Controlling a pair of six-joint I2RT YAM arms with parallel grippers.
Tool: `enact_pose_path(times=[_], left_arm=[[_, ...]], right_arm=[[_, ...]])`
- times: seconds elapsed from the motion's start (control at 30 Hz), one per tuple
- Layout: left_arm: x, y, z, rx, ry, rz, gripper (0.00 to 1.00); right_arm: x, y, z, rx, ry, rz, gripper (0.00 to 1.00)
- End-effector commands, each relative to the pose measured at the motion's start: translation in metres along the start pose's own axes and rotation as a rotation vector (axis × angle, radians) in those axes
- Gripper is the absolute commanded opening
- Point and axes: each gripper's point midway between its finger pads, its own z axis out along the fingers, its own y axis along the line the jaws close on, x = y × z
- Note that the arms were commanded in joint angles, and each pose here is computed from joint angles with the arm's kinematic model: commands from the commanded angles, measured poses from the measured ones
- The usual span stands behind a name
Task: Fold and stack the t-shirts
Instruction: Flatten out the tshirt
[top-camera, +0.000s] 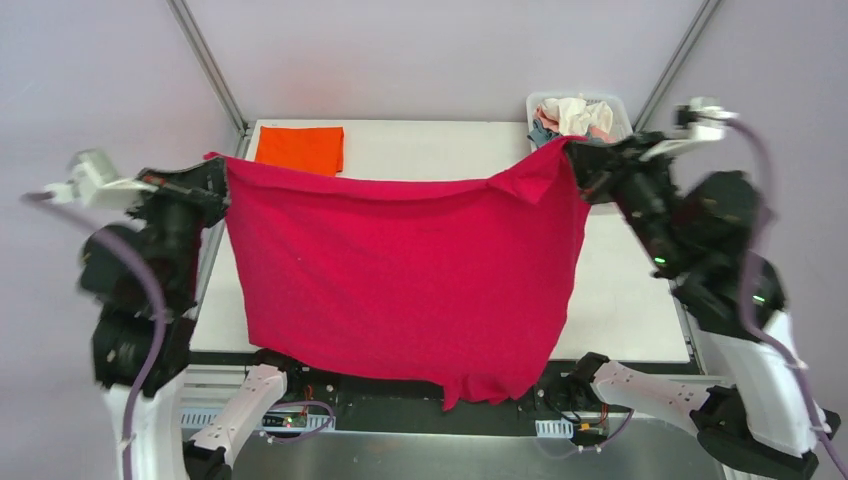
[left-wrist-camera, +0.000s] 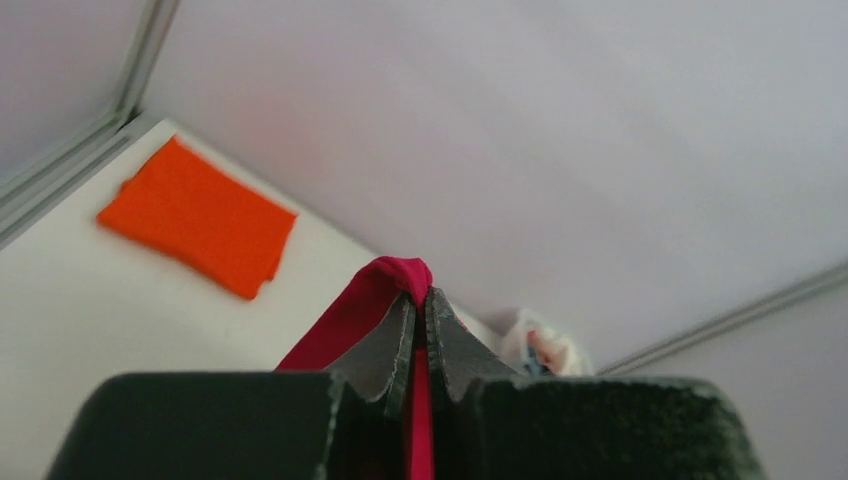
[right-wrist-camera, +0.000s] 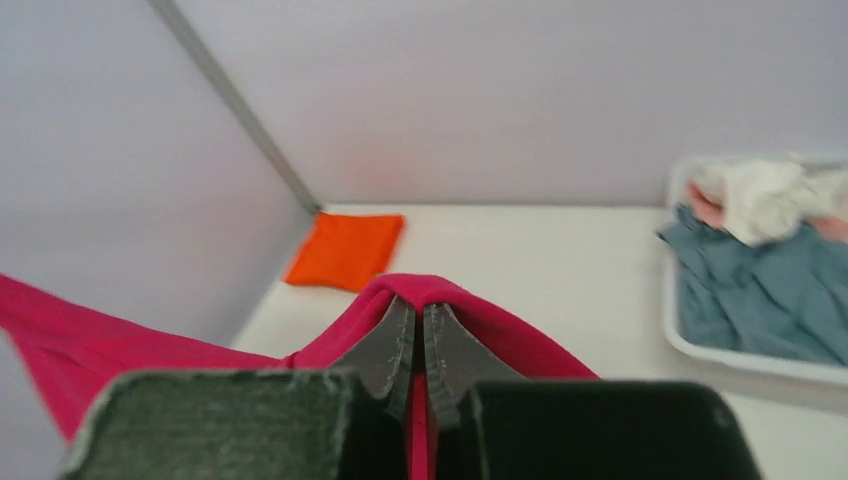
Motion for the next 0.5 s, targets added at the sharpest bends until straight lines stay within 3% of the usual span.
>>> enact_pose_path(times=[0.0,0.17,0.47], left_arm=[[0.071,0.072,0.06,-0.302,0.067,0.061,0.0],[0.14,0.13,0.098,-0.484,0.123,0.113,0.0],[0.217,0.182,0.144,-0.636,0.222,0.225,0.0]], right_arm=[[0.024,-0.057,0.034,0.308,-0.107,-0.088,0.0],[0.087,-0.086,0.074,0.41,-0.042,-0.125,0.0],[0.174,-0.141,0.135,0.464,0.124,-0.076,0.0]])
